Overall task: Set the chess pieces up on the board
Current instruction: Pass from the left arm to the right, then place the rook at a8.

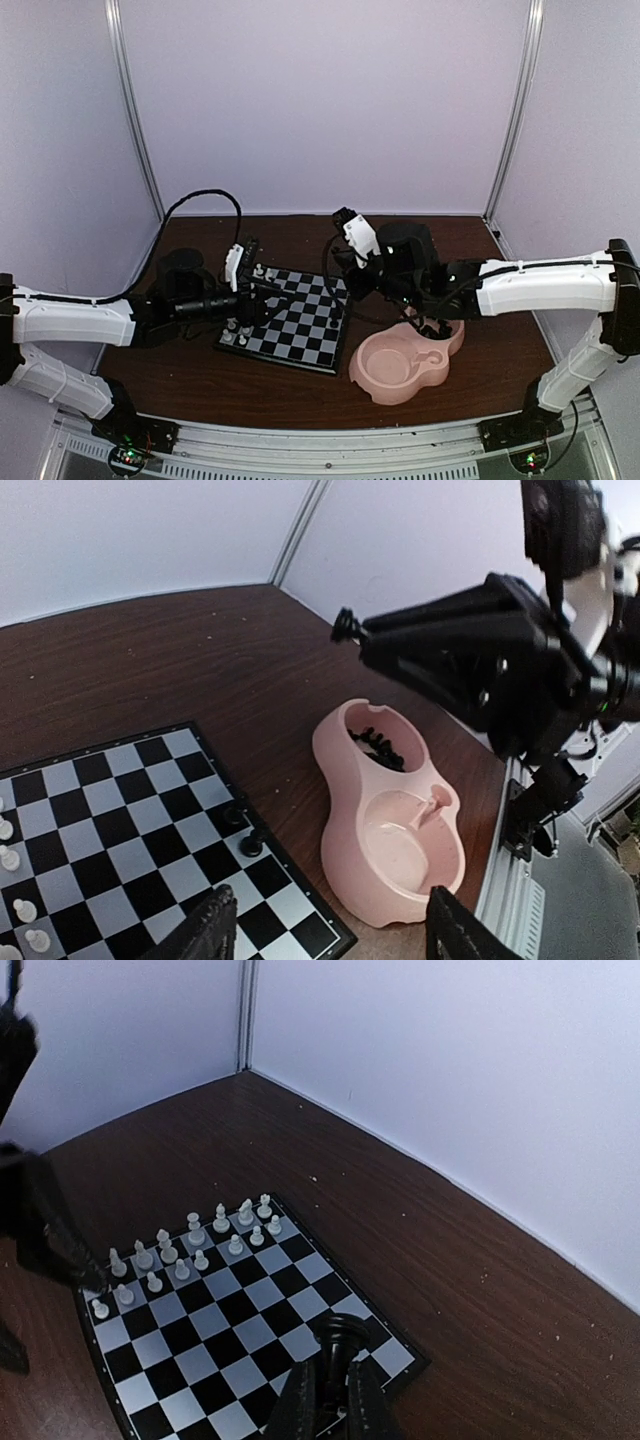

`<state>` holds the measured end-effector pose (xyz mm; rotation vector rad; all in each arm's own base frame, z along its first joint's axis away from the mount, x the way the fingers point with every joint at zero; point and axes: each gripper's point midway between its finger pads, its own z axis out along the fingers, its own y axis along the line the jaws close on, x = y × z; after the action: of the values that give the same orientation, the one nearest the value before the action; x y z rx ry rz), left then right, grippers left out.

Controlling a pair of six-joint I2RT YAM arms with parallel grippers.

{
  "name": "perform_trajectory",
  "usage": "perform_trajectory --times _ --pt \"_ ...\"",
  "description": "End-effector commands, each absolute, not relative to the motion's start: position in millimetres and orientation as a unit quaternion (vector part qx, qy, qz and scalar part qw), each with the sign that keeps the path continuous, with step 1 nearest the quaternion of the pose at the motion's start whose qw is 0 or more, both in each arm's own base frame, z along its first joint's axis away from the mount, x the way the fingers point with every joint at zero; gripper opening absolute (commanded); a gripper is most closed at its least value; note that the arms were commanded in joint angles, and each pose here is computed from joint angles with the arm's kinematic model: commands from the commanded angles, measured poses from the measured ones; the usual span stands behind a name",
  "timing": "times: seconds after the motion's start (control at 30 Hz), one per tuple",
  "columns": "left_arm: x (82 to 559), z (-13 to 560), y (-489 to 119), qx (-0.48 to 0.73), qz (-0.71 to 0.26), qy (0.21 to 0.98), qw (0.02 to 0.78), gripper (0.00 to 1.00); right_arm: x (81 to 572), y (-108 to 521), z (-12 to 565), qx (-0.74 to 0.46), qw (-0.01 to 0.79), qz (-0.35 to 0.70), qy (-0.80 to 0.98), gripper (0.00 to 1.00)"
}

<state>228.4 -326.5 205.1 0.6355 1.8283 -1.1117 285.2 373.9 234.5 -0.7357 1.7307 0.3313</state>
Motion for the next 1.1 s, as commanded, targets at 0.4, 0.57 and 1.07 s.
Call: perform_trajectory --times 0.4,0.57,1.07 --pt "238.2 198.7 -315.7 0.259 -0.396 0.746 0.468 0.64 332.1 339.1 188.2 -0.202 0.303 0.045 0.93 0.0" --pt "236.1 197.9 -317.3 0.261 -0.402 0.746 0.463 0.64 342.5 346.2 174.3 -0.212 0.269 0.025 0.939 0.0" --pt "234.2 198.3 -320.1 0.263 -0.41 0.745 0.456 0.64 395.2 362.8 98.6 -0.119 0.085 0.232 0.962 0.0"
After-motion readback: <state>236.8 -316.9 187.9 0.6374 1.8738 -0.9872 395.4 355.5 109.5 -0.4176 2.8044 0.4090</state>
